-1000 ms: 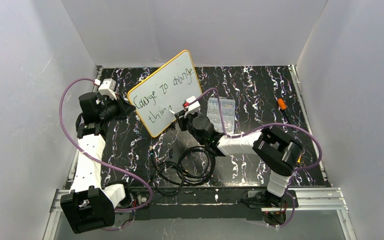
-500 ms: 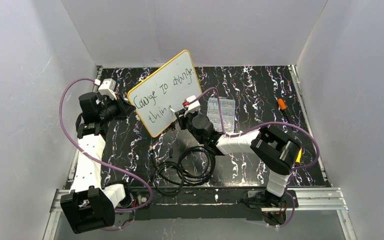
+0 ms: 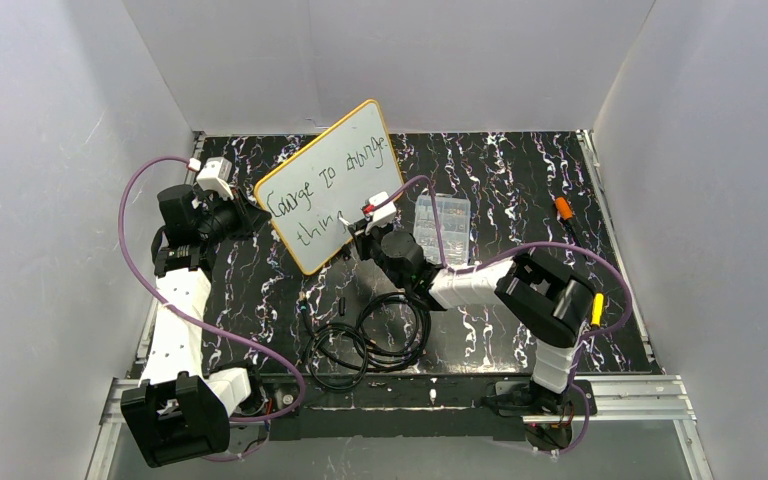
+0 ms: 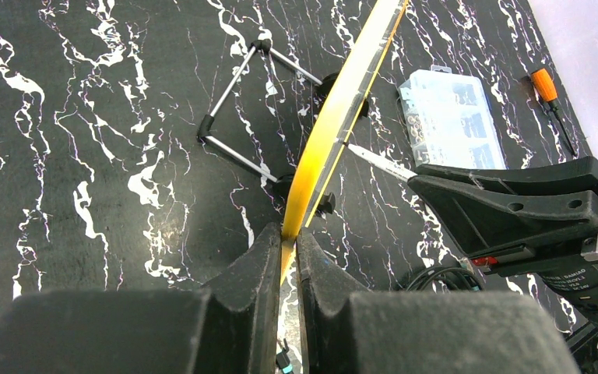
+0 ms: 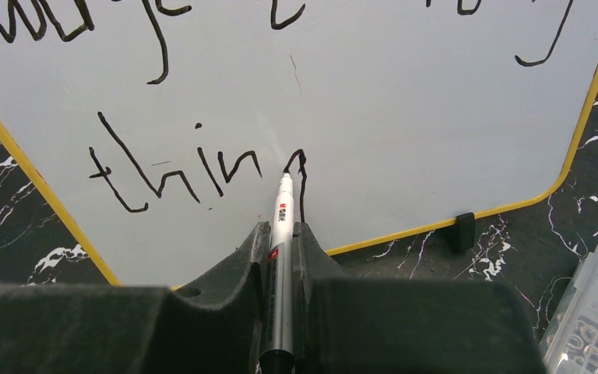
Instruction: Write a sentence on the whiteboard
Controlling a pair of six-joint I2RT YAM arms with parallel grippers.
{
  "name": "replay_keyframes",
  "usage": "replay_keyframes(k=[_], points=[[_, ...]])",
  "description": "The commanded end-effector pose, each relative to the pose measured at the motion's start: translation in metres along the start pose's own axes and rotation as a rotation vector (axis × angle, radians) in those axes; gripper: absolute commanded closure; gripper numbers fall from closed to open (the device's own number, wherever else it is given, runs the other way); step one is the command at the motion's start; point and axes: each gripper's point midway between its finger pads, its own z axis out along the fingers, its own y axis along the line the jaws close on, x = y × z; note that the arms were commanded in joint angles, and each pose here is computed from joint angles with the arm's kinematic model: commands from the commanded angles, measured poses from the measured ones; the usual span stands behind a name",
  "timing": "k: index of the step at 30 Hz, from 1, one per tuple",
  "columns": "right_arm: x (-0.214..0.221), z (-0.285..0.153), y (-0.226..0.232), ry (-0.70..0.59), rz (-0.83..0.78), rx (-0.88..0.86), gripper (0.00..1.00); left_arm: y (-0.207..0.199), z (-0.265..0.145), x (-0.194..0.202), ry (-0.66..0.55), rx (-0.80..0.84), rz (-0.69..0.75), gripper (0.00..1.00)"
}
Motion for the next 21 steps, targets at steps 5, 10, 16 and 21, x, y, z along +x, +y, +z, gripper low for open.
replay_keyframes(k=[5, 10, 16, 21], points=[[-0.008, 0.005, 0.003, -0.028, 0.033, -0.012, 0.99, -0.011, -0.002, 0.0, 0.006, 0.042, 0.002, 1.0], [-0.004, 0.003, 0.002, -0.018, 0.035, -0.01, 0.99, -0.01, -0.001, 0.0, 0.008, 0.041, 0.001, 1.0], [-0.001, 0.005, 0.0, -0.007, 0.042, 0.009, 0.99, -0.011, -0.001, 0.0, 0.008, 0.042, 0.002, 1.0], [-0.002, 0.008, 0.0, -0.001, 0.059, 0.02, 0.99, -0.011, -0.001, 0.0, 0.008, 0.043, 0.0, 1.0]])
